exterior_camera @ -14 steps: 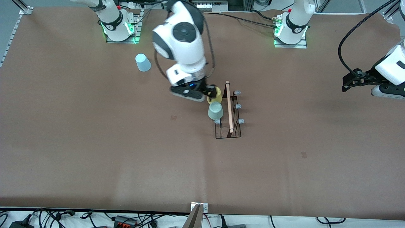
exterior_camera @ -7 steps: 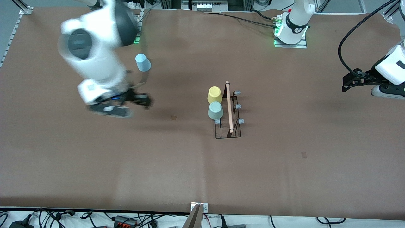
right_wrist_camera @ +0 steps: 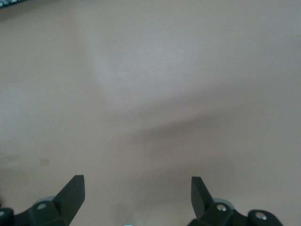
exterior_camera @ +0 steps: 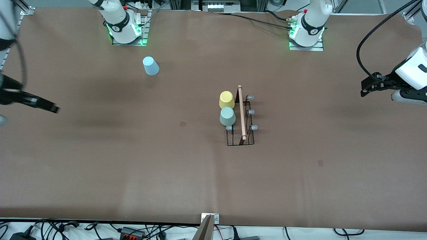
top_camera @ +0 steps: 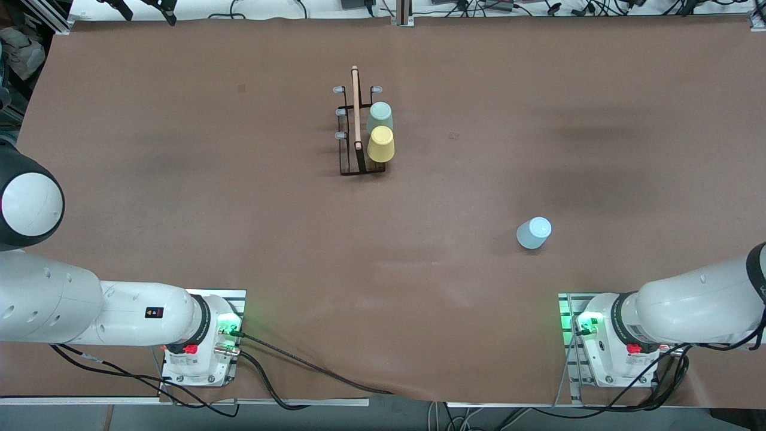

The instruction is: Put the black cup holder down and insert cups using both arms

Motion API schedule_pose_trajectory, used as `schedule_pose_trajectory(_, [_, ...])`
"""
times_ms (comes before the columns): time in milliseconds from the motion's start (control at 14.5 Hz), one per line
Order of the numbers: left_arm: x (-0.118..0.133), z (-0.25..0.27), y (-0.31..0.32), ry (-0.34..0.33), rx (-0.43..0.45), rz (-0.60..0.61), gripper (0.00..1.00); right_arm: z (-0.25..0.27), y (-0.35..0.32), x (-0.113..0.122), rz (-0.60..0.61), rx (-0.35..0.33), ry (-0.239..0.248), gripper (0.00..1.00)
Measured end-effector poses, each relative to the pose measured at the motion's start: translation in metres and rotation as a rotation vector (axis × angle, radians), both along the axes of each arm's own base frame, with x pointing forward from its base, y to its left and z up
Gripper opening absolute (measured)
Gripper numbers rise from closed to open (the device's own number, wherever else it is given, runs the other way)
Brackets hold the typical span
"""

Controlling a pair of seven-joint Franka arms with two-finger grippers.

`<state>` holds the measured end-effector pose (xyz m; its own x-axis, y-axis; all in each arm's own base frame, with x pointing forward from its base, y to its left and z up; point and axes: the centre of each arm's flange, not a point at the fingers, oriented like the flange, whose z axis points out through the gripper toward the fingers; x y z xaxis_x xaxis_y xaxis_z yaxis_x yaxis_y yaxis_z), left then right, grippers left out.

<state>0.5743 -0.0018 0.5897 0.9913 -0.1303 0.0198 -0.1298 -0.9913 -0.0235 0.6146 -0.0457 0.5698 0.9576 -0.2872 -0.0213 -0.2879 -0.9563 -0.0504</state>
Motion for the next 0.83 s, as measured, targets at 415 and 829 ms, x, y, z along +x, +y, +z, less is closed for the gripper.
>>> schedule_pose_trajectory(415, [0.0,0.0,0.0,0.0,0.0,0.0,1.0,0.032,0.003,-0.032,0.015,-0.032,0.048,1.0])
schedule_pose_trajectory(829, [0.0,0.0,0.002,0.0,0.0,0.004,1.0,0.023,0.006,-0.028,0.163,-0.042,0.041,1.0])
